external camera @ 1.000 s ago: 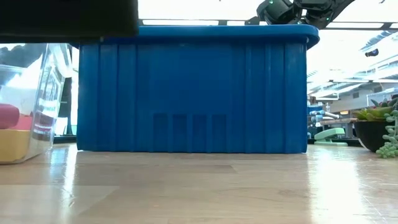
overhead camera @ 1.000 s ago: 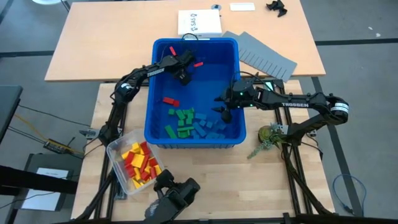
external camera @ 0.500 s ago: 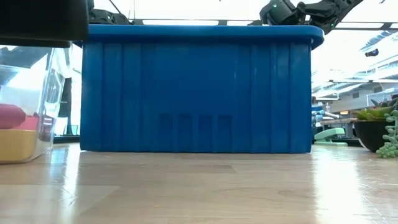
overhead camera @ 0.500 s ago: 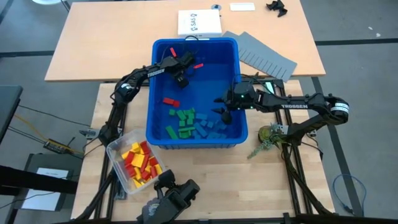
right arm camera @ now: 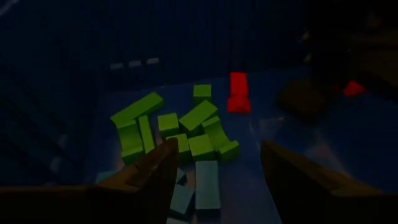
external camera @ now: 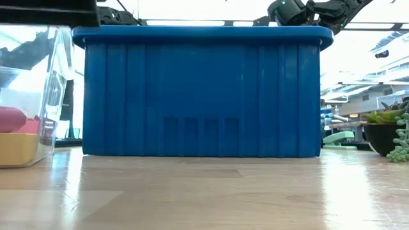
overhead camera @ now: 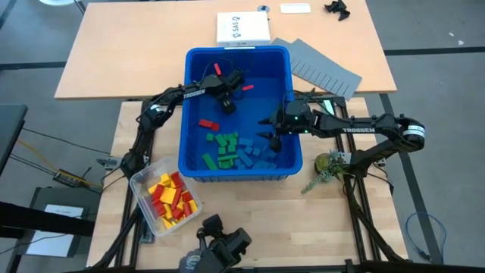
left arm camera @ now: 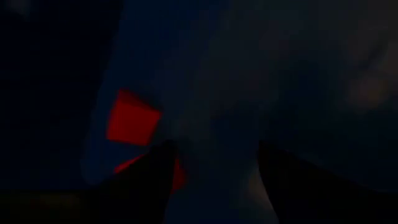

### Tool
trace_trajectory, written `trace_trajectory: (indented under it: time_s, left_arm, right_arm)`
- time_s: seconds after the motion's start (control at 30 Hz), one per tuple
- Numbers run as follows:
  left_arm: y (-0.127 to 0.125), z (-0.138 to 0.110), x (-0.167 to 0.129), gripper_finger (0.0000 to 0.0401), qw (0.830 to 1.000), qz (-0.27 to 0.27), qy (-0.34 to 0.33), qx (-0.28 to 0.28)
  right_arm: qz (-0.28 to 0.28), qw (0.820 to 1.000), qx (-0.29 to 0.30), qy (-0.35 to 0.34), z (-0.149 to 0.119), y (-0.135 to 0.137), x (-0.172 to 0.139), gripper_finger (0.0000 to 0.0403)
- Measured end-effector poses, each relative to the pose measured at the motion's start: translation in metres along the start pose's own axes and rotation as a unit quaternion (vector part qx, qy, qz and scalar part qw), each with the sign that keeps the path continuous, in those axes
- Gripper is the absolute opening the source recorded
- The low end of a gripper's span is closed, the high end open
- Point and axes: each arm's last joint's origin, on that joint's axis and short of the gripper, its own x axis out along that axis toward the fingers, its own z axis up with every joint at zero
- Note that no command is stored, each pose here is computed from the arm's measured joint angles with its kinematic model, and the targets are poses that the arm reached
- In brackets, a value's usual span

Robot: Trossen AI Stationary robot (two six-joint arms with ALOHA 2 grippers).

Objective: Sort Items/Unsort Items

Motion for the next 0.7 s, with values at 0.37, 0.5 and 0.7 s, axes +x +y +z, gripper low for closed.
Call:
trace_trajectory:
  time_s: [0.37, 0.5, 0.7]
  left_arm:
    - [0.027, -0.01, 0.006, 0.0239, 0.989, 0.053, 0.036, -0.13]
    - [0.034, -0.017, 0.015, 0.0239, 0.985, 0.052, 0.046, -0.156]
    - [0.031, -0.014, 0.016, 0.0239, 0.987, -0.006, 0.022, -0.161]
  right_arm:
    - [0.0, 1.0, 0.017, -0.007, 0.001, 0.001, 0.0, 0.0229]
    - [0.001, 0.999, 0.034, -0.008, 0.002, 0.001, 0.0, 0.0229]
    - [0.002, 0.999, 0.037, -0.009, 0.002, 0.001, 0.0, 0.0229]
